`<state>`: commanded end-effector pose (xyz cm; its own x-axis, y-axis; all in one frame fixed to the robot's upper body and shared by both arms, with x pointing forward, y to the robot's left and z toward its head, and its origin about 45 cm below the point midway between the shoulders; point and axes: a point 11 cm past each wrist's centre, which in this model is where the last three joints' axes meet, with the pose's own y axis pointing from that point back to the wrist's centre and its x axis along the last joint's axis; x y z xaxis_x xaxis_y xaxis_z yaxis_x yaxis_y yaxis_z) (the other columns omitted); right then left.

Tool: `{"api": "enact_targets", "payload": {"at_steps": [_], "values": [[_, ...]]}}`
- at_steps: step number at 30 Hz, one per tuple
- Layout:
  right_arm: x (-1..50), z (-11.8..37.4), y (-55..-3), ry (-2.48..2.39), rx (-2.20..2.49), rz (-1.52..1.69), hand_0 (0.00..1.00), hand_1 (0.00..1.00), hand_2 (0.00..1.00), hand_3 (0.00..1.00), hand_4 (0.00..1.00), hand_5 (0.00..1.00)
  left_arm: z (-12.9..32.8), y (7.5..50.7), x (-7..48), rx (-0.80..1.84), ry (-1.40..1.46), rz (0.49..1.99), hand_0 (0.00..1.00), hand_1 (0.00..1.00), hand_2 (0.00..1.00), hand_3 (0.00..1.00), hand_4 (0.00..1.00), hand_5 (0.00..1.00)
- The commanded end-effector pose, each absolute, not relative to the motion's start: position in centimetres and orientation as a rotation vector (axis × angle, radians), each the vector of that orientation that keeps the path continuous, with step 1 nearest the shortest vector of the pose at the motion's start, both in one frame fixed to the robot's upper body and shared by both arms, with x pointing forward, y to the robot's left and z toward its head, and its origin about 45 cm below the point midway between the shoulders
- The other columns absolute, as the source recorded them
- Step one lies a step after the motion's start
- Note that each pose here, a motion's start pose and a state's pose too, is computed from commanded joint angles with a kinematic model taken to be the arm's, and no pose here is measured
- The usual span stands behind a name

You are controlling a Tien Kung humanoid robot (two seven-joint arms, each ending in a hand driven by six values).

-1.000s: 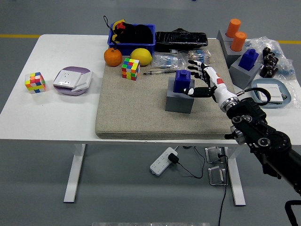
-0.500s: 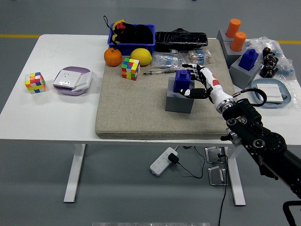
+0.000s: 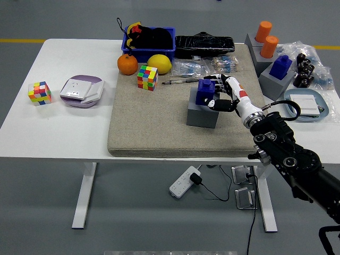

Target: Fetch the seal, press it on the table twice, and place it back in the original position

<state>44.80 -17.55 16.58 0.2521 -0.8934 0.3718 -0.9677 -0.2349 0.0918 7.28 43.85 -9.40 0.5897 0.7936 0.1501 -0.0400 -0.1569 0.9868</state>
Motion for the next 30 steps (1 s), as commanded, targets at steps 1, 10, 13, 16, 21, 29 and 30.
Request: {"api": "enact_targets", "payload": {"at_steps": [1, 10, 13, 16, 21, 29, 30], "values": [[44.8, 16.6, -17.6, -1.724, 2.227, 0.35, 0.671, 0.531, 0.539, 0.567, 0.699, 0.002, -9.4, 43.8, 7.3, 1.567, 0.654, 0.83, 0.823, 0.788, 0.753, 0.812, 0.722, 0.374], [45.1, 17.5, -17.7, -1.768, 2.227, 0.38, 0.624, 0.476, 0.496, 0.514, 0.684, 0.002, -9.4, 43.9, 7.3, 1.568, 0.654, 0.83, 0.823, 0.789, 0.753, 0.812, 0.722, 0.375], [45.1, 17.7, -17.7, -1.769, 2.233, 0.388, 0.613, 0.458, 0.475, 0.49, 0.682, 0.002, -9.4, 43.8, 7.3, 1.567, 0.656, 0.83, 0.823, 0.789, 0.752, 0.812, 0.722, 0.375], [45.0, 18.1, -17.5, -1.763, 2.242, 0.402, 0.613, 0.458, 0.475, 0.49, 0.682, 0.002, -9.4, 43.8, 7.1, 1.567, 0.66, 0.83, 0.823, 0.789, 0.752, 0.812, 0.722, 0.375], [45.0, 19.4, -17.5, -1.77, 2.256, 0.444, 0.613, 0.454, 0.472, 0.487, 0.676, 0.002, -9.4, 43.9, 7.0, 1.568, 0.663, 0.831, 0.824, 0.788, 0.752, 0.812, 0.723, 0.374], [44.9, 21.9, -19.2, -1.821, 2.251, 0.529, 0.612, 0.45, 0.469, 0.487, 0.676, 0.002, -9.5, 43.8, 6.8, 1.568, 0.669, 0.831, 0.824, 0.788, 0.752, 0.812, 0.723, 0.373], [44.8, 22.2, -19.7, -1.832, 2.24, 0.54, 0.61, 0.449, 0.468, 0.484, 0.671, 0.002, -9.5, 43.8, 6.8, 1.567, 0.67, 0.83, 0.823, 0.788, 0.752, 0.812, 0.723, 0.374]]}}
